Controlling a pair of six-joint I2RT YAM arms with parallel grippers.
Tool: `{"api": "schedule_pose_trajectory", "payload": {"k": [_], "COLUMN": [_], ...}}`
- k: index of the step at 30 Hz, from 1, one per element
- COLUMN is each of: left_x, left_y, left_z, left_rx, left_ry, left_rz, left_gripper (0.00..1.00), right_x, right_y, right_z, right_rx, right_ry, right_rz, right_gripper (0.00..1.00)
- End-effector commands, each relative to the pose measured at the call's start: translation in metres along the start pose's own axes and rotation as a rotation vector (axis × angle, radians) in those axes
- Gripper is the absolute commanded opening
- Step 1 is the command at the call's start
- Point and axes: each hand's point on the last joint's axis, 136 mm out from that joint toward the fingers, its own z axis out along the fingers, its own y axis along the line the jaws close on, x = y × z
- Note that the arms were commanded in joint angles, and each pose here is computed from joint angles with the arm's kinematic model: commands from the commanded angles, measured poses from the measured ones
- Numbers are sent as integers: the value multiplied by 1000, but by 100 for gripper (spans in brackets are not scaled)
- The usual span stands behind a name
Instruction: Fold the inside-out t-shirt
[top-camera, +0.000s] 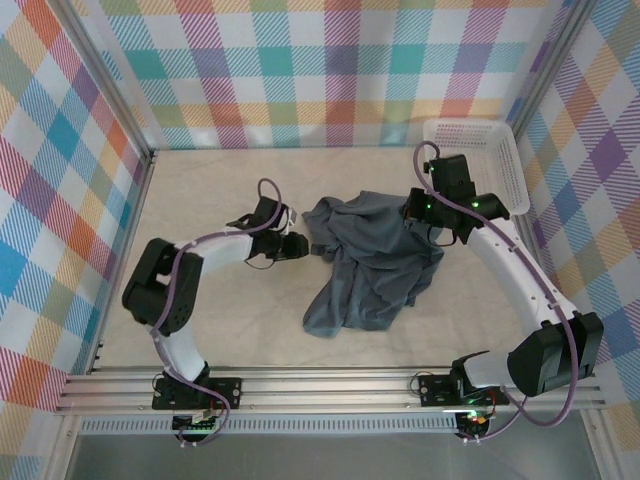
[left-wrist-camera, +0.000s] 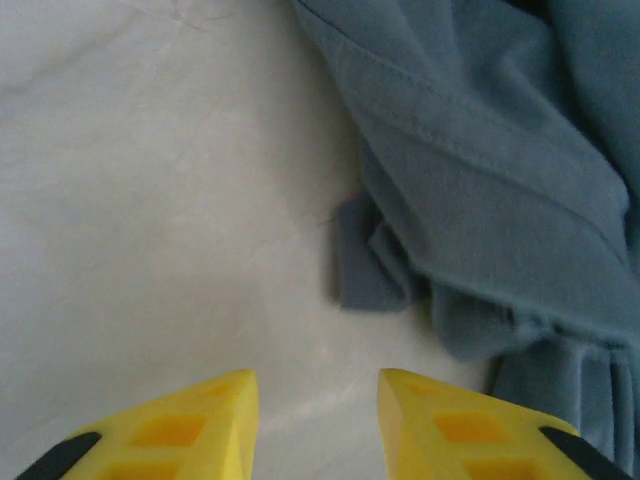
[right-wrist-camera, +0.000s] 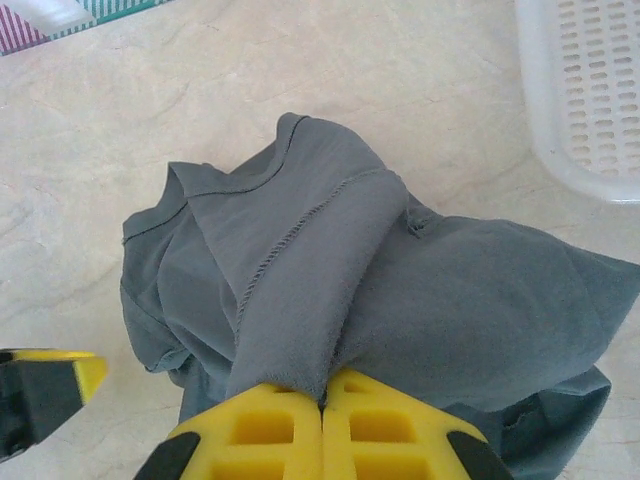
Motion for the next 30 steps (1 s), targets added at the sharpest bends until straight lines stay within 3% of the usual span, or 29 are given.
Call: {"api": "schedule_pose_trajectory", "payload": {"k": [1, 9, 16, 22, 27, 29, 30], "left_x": [-17, -14, 4, 20, 27, 28, 28], "left_y": [-18, -32, -24, -21, -3, 1, 4], "left_z": [12, 29, 46, 54, 51, 51, 51], "left_rx": [51, 93, 13, -56, -318, -350, -357], "left_ry": [-12, 31, 102, 162, 177, 187, 189], "left_rz": [-37, -14, 45, 133, 364, 397, 398], "left_gripper": [31, 40, 34, 41, 32, 24, 14], "right_x": [-14, -11, -17, -18, -23, -26, -27], "right_y": [12, 9, 16, 17, 18, 18, 18], "right_z": [-18, -22, -33, -37, -42, -45, -46], "right_rx": [-67, -63, -101, -103, -106, -105, -103], "right_ry": [-63, -70, -98, -102, -119, -134, -138], "right_rz": [30, 42, 63, 63, 76, 77, 77], "right_gripper": [0, 0, 0, 0, 0, 0, 0]}}
